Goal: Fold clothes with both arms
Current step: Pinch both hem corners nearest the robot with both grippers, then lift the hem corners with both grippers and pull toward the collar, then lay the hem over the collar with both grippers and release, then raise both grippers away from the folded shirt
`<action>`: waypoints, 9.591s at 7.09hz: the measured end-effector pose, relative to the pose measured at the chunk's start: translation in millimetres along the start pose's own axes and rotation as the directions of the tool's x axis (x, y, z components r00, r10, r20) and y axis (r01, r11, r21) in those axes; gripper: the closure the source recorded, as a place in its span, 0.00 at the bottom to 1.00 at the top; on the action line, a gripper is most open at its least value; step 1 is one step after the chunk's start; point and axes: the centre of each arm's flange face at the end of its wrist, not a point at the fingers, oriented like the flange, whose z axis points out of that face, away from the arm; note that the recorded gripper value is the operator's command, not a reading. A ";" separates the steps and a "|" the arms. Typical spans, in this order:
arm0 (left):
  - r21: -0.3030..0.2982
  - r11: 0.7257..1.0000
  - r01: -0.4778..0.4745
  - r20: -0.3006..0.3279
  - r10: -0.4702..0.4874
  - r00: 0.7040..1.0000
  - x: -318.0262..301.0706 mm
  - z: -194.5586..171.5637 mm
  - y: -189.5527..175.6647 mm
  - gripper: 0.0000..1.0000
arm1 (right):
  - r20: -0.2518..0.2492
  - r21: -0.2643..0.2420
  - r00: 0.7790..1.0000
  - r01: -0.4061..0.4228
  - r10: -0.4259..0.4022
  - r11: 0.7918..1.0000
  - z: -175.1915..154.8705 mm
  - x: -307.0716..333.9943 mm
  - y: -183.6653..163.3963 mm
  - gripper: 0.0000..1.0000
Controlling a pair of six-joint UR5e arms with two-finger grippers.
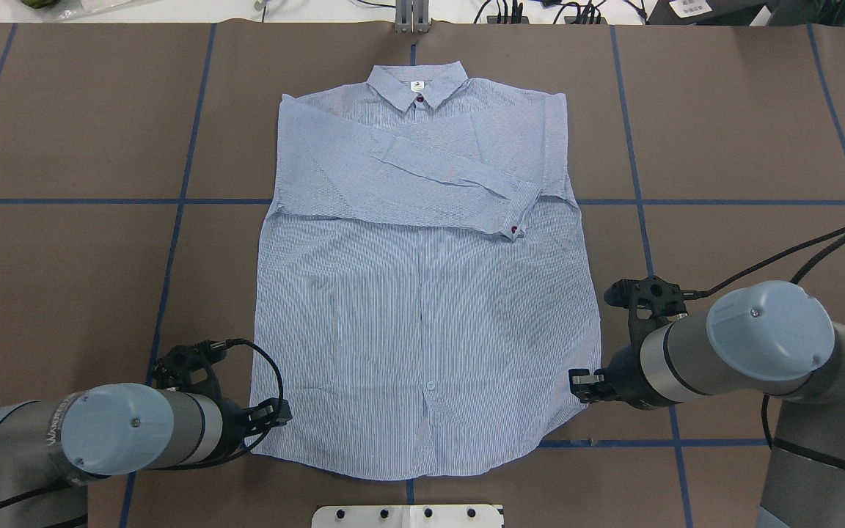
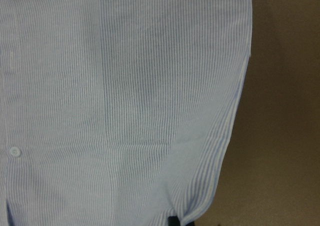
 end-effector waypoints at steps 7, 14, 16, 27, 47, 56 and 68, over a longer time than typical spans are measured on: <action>-0.011 1.000 -0.007 0.020 0.008 1.000 -3.1 7.9 8.1 0.60 | -0.003 0.001 1.000 -0.004 0.004 1.000 -0.2 1.7 -1.8 1.00; -0.011 1.000 -0.007 0.025 0.008 1.000 -0.6 2.7 8.9 0.92 | -0.008 0.001 1.000 -0.006 0.006 1.000 0.7 4.2 -2.0 1.00; -0.012 1.000 -0.007 0.025 0.007 1.000 1.4 -1.2 9.5 1.00 | -0.008 0.000 1.000 -0.006 0.006 1.000 0.7 4.2 -1.9 1.00; -0.093 0.994 -0.063 -0.050 0.058 0.997 -21.1 -88.3 12.8 1.00 | 0.056 -0.013 0.996 -0.068 0.069 0.998 -63.0 27.6 -22.6 1.00; -0.235 0.955 -0.179 -0.164 0.143 0.976 2.6 -173.9 32.1 1.00 | 0.224 -0.210 0.971 -0.041 0.089 0.977 -130.2 14.4 -34.2 1.00; 0.013 0.978 -0.209 -0.139 0.209 0.968 61.3 -129.7 -217.3 1.00 | 0.169 -0.010 0.962 -0.217 0.215 0.976 -94.8 -21.7 -253.8 1.00; 0.115 0.973 -0.200 -0.139 0.215 0.967 66.7 -40.8 -363.3 1.00 | 0.108 0.063 0.959 -0.270 0.262 0.961 -31.2 4.0 -362.3 1.00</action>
